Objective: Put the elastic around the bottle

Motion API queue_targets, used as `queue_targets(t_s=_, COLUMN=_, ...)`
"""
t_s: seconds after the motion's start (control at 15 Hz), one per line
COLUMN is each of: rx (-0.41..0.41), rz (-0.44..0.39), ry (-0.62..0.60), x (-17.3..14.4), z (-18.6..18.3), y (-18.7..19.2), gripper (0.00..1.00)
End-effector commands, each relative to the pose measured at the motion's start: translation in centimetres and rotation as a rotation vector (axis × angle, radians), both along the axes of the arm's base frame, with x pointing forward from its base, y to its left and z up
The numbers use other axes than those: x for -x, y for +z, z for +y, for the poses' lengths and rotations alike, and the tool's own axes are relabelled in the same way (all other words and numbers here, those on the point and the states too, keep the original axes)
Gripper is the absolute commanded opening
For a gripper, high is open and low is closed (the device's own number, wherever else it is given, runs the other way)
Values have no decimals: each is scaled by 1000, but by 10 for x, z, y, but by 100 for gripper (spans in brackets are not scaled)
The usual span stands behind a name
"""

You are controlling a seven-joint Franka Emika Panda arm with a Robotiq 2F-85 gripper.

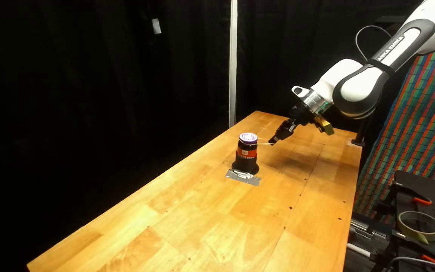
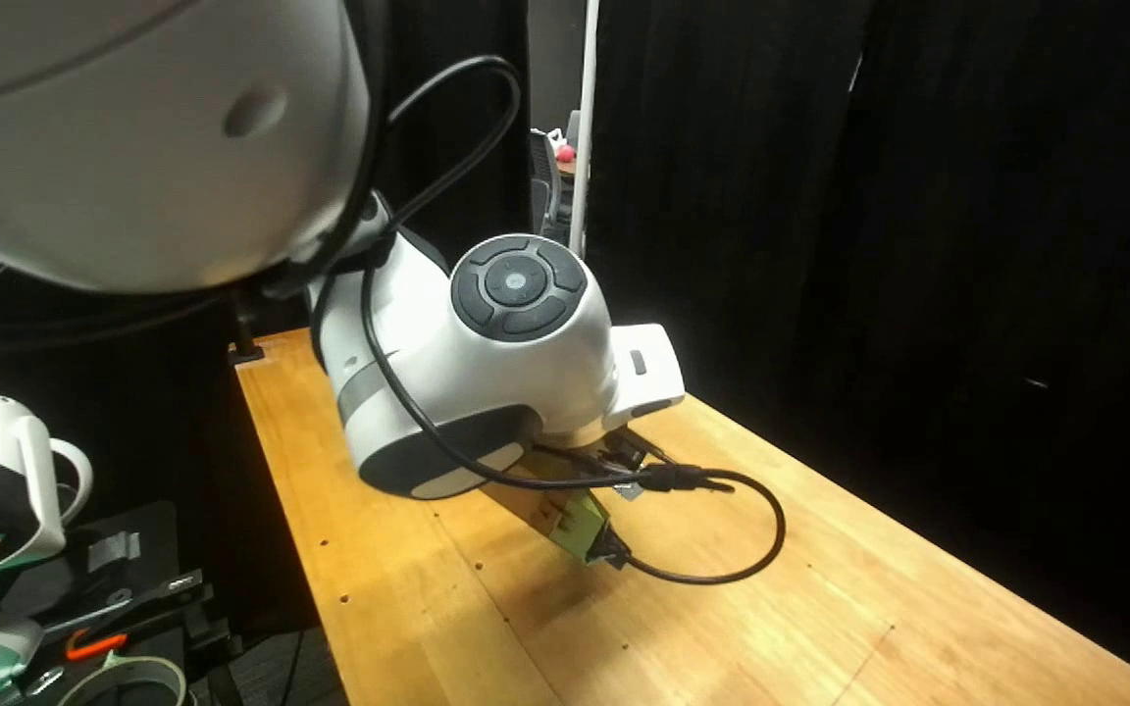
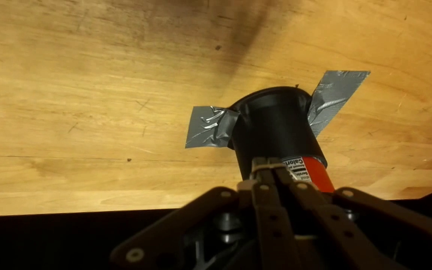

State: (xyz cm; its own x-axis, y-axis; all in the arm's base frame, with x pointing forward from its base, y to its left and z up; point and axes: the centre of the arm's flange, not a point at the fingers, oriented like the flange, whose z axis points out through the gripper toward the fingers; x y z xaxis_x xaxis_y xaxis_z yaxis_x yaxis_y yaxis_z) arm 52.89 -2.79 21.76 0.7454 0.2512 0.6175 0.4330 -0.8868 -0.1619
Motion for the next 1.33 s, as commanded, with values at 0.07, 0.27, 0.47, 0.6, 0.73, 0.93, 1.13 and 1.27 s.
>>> queue_targets(t_s=0.07, rx=-73, rz=-102, ry=-15, x=18, z=-14, y=3, gripper=7)
queue_targets(t_s=0.27, rx=-116, rz=-193, ry=-50, x=23, z=-17, y=7, gripper=7)
queue_targets(t_s=0.47, rx=-156, rz=-252, ry=-62, x=28, z=-16, y=8, gripper=8)
queue_targets(t_s=0.6, rx=-177, rz=-269, ry=-54, x=29, z=-15, y=9, gripper=8)
queue_targets(t_s=0.73, rx=-187, rz=-275, ry=-51, x=29, z=-14, y=10, gripper=7)
queue_targets(t_s=0.93, rx=-190, rz=-276, ry=-47, x=29, z=-11, y=11, gripper=8)
queue_targets(t_s=1.13, rx=-197, rz=-312, ry=-61, x=30, z=-10, y=11, gripper=7)
queue_targets(t_s=1.27, rx=-209, rz=-356, ry=-63, x=33, z=-9, y=16, gripper=8)
